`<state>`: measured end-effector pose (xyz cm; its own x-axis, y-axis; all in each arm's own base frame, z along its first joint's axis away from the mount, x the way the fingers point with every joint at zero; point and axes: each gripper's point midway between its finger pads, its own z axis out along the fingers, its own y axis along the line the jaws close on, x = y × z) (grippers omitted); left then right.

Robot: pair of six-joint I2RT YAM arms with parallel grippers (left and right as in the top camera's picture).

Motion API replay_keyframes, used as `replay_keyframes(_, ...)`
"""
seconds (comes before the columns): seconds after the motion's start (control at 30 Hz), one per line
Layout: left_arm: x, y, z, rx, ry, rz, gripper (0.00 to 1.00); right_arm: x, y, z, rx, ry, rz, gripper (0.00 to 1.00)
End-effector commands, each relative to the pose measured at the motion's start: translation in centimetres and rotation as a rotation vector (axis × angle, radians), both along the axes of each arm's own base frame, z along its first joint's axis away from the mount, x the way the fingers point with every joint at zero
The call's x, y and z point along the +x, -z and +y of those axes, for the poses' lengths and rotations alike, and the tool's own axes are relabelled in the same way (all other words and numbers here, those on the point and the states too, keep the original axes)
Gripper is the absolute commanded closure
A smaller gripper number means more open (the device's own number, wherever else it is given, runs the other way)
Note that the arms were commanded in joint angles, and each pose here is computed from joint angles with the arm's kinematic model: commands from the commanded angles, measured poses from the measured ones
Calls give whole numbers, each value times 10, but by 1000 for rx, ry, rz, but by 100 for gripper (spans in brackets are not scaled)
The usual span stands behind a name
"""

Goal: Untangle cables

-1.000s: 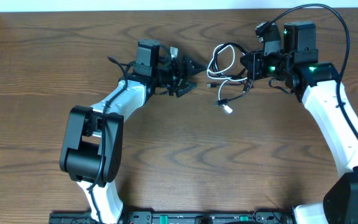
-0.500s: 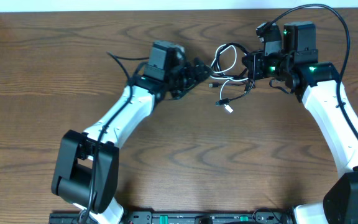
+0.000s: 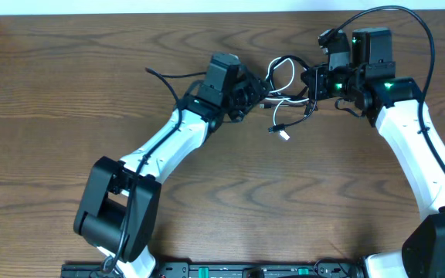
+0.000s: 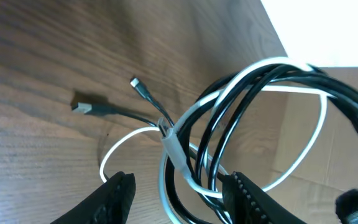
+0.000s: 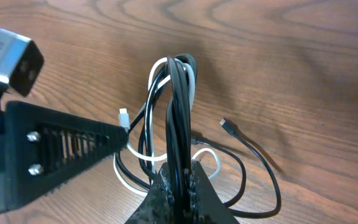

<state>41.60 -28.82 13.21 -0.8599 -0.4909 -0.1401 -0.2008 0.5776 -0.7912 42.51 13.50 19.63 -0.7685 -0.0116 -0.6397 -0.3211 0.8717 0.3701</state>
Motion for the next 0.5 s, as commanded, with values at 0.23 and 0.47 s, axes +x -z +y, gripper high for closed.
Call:
replay_keyframes(0.23, -4, 18, -20, 60, -99, 21, 49, -4, -15, 9, 16, -17, -29, 99)
replay_keyframes(0.47, 3, 16, -17, 59, -114, -4, 92, -13, -2, 1, -13, 17, 43, 99)
